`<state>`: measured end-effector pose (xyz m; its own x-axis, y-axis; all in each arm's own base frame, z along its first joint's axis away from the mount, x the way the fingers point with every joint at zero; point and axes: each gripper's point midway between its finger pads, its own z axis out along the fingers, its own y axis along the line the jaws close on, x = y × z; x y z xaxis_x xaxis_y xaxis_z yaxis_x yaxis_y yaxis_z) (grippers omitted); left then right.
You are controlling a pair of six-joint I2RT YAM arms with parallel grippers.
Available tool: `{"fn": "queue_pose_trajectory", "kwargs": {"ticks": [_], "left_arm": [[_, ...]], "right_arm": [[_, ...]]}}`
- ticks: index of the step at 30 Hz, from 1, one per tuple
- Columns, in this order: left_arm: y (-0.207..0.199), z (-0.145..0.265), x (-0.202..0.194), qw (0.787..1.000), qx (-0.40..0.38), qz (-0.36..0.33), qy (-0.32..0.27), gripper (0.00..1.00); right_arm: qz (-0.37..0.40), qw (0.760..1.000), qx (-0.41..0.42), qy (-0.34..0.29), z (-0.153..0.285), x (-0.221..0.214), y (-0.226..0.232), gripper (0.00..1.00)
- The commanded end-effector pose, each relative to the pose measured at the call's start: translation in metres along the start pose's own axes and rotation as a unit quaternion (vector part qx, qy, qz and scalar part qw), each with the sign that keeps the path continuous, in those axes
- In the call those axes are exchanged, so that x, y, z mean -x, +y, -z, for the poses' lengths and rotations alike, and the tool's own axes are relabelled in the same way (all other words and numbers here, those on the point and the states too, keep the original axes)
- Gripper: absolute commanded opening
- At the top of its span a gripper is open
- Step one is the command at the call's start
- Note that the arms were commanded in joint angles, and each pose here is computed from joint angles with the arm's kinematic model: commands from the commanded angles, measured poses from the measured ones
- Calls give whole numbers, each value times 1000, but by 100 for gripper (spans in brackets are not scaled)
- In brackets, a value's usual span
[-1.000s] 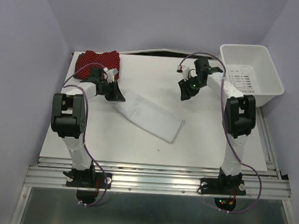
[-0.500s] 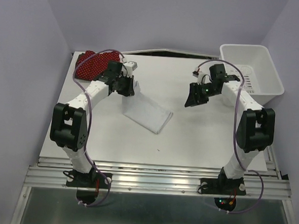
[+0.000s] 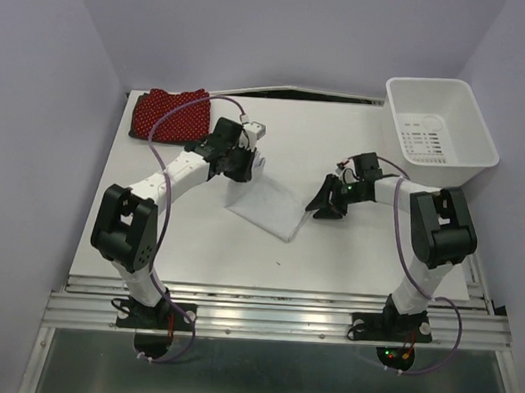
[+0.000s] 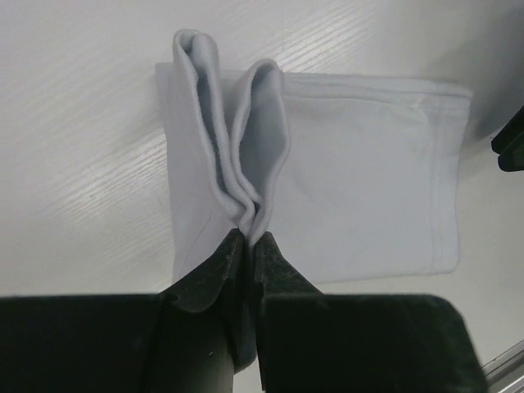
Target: Fold and stack the skirts
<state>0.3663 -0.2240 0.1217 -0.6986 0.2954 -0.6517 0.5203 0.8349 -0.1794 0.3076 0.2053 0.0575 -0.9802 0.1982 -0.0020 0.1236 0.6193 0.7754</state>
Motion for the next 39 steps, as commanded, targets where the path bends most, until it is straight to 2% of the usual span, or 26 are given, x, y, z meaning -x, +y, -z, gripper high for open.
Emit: {"fn": "queue_pose_trajectory", "kwargs": {"ticks": [1, 6, 12, 13, 28, 39], "left_arm": [[-1, 9, 8, 1000, 18, -4, -18, 0], [-7, 12, 13, 999, 17, -12, -28, 0], [-29, 18, 18, 998, 25, -39, -40, 0], [-32, 19, 17, 998, 29, -26, -39, 0], [-82, 3, -8, 998, 41, -36, -9, 0], [-99, -28, -23, 999, 45, 3, 27, 0]], "right_arm": [[-23, 998, 4, -53, -20, 25, 7, 52], [-37, 998, -11, -57, -35, 21, -8, 52], [-44, 997, -53, -43, -52, 13, -29, 33], [-42, 997, -54, -38, -55, 11, -28, 31], [-50, 997, -55, -35, -56, 11, -28, 28], [-54, 997, -53, -32, -56, 10, -27, 27]]}}
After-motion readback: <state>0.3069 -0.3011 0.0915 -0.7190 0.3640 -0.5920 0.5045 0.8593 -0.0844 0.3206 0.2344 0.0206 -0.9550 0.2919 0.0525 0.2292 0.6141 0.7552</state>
